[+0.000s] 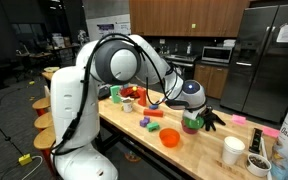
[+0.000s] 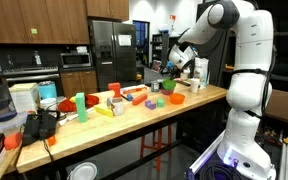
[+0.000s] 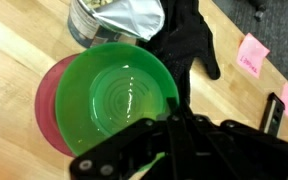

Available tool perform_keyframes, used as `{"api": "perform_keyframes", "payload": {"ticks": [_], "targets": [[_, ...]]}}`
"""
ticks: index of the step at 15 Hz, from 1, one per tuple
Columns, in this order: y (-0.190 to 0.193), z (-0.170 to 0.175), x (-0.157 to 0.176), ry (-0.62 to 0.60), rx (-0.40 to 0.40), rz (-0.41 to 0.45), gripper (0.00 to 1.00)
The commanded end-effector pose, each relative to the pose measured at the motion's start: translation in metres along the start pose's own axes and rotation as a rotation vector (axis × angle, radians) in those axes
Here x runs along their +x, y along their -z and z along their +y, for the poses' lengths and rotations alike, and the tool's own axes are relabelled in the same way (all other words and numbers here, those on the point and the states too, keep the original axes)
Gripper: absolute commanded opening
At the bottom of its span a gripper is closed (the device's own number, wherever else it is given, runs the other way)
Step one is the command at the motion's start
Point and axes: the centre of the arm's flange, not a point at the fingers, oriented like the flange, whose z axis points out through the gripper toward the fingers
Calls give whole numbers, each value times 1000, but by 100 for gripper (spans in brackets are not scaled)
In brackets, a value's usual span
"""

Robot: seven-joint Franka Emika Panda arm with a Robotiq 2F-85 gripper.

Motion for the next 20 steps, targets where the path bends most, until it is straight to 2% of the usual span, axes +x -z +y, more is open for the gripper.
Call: {"api": "perform_keyframes", "payload": {"ticks": [1,6,10,14,20], "targets": [[48,2,-6,-2,83,44,1],[84,5,9,11,196,110,1],[111,4,44,-2,276,196,1],[109,-1,62,-6,287,225,1],[97,5,58,-6,261,216,1]]}}
